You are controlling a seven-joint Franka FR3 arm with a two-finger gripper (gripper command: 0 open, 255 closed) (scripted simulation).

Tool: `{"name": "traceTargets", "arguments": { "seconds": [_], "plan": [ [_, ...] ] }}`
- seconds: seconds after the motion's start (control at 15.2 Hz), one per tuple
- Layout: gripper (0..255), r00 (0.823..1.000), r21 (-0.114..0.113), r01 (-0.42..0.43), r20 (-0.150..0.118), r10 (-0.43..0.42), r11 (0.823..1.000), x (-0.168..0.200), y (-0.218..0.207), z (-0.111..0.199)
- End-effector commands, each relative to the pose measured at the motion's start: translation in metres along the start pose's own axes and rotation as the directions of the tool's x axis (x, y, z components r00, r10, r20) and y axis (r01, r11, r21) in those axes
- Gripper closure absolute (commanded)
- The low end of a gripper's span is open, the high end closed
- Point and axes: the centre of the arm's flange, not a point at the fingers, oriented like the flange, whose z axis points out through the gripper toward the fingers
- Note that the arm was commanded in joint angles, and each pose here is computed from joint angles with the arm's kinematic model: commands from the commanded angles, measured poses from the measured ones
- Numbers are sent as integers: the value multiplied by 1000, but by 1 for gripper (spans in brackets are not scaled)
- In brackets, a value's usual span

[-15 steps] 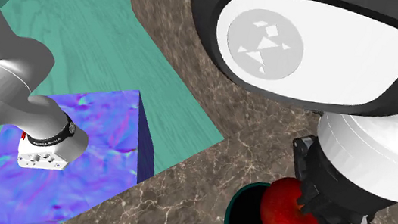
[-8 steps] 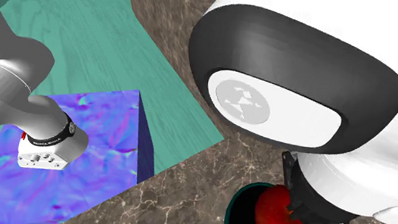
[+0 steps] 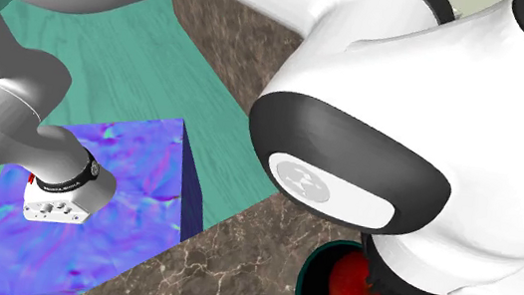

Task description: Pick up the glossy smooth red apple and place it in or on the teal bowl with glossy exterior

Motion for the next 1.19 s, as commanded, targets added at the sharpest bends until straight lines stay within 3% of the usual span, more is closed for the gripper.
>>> {"name": "traceTargets", "arguments": {
  "seconds": [0.0, 0.4, 0.46, 0.79, 1.06, 1.12],
  "plan": [
    [255, 1000, 0, 0, -1, 0, 1000, -2, 0, 3],
    [255, 1000, 0, 0, -1, 0, 1000, -2, 0, 3],
    [0, 1000, 0, 0, -1, 0, 1000, -2, 0, 3],
    [0, 1000, 0, 0, -1, 0, 1000, -2, -1, 3],
    [0, 1000, 0, 0, -1, 0, 1000, -2, 0, -47],
    [0, 1000, 0, 0, -1, 0, 1000, -2, 0, -47]
  ]
}}
